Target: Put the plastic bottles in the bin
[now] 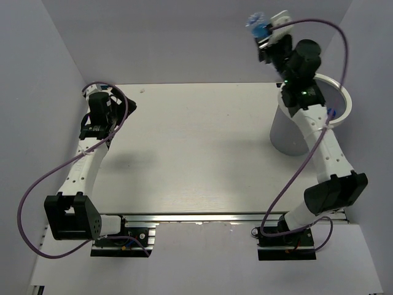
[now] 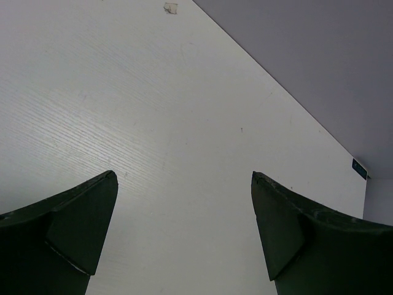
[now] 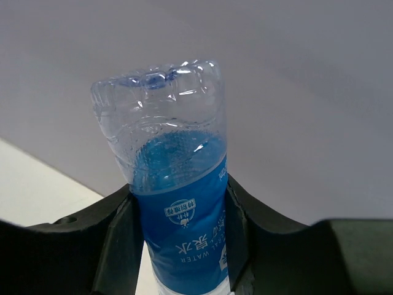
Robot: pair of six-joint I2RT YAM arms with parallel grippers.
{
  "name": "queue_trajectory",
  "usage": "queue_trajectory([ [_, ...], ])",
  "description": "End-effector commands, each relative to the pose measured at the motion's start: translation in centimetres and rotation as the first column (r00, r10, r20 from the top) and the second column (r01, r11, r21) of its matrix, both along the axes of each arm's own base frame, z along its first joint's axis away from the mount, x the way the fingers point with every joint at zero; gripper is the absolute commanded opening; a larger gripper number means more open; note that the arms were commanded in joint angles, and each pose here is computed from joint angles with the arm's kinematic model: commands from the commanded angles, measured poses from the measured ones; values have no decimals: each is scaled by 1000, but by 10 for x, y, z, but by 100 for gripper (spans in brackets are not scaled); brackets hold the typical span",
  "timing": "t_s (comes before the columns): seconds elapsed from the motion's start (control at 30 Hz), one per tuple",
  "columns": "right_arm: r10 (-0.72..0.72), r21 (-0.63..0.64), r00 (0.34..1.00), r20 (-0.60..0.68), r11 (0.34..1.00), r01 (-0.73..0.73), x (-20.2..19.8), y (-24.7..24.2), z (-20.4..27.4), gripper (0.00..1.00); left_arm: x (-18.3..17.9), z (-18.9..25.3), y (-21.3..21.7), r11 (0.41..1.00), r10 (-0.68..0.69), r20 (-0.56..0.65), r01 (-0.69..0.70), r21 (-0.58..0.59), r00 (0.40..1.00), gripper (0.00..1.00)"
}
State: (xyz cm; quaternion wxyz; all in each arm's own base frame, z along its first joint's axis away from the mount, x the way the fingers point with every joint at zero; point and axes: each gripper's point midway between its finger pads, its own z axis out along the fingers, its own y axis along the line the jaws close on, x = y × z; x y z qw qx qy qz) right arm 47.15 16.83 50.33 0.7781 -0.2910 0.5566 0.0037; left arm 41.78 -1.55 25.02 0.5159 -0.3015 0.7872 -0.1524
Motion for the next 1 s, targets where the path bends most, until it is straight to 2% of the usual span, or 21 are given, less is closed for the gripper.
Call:
queue_trajectory([
  [0.0, -227, 199, 964, -139, 947, 251, 10, -95, -10, 19, -3, 13, -3, 1000, -21, 41, 22, -13, 999, 98],
  [0.07, -275, 234, 940, -201, 919, 319, 9, -122, -37, 23, -2, 15, -3, 1000, -28, 48, 28, -6, 998, 98],
  [0.17, -336, 243, 918, -212, 891, 383, -9, -159, -51, 31, -1, 18, -4, 1000, -31, 54, 31, -3, 998, 98],
  [0.23, -387, 246, 879, -278, 856, 455, -18, -184, -81, 33, 0, 16, -4, 999, -32, 50, 32, -4, 998, 98],
  [0.27, -418, 256, 858, -299, 831, 494, -21, -194, -89, 50, 1, 16, -4, 999, -33, 48, 34, -4, 998, 98],
  [0.3, -437, 266, 836, -332, 807, 527, -26, -204, -104, 75, 1, 17, -4, 999, -35, 46, 36, -4, 998, 98],
  [0.33, -450, 265, 825, -342, 796, 545, -27, -209, -109, 89, 2, 16, -4, 999, -37, 40, 37, 0, 999, 98],
  [0.43, -459, 263, 820, -341, 791, 552, -34, -211, -102, 89, 5, 22, -4, 999, -44, 44, 43, 11, 998, 98],
  [0.53, -439, 330, 843, -312, 782, 529, -46, -207, -76, 89, 7, 26, -5, 999, -48, 57, 47, 14, 997, 98],
  [0.7, -348, 345, 901, -257, 838, 423, -70, -186, -45, 89, 7, 29, -5, 998, -56, 62, 55, 26, 996, 98],
  [0.83, -236, 331, 910, -342, 876, 352, -85, -163, -47, 89, 6, 39, -4, 998, -55, 81, 53, 35, 995, 98],
  [0.9, -88, 351, 919, -385, 907, 234, -98, -135, -54, 89, 5, 40, -2, 998, -47, 86, 44, 39, 995, 98],
  [0.97, -18, 367, 924, -381, 915, 170, -110, -119, -60, 89, 2, 38, 1, 999, -30, 89, 26, 44, 996, 98],
])
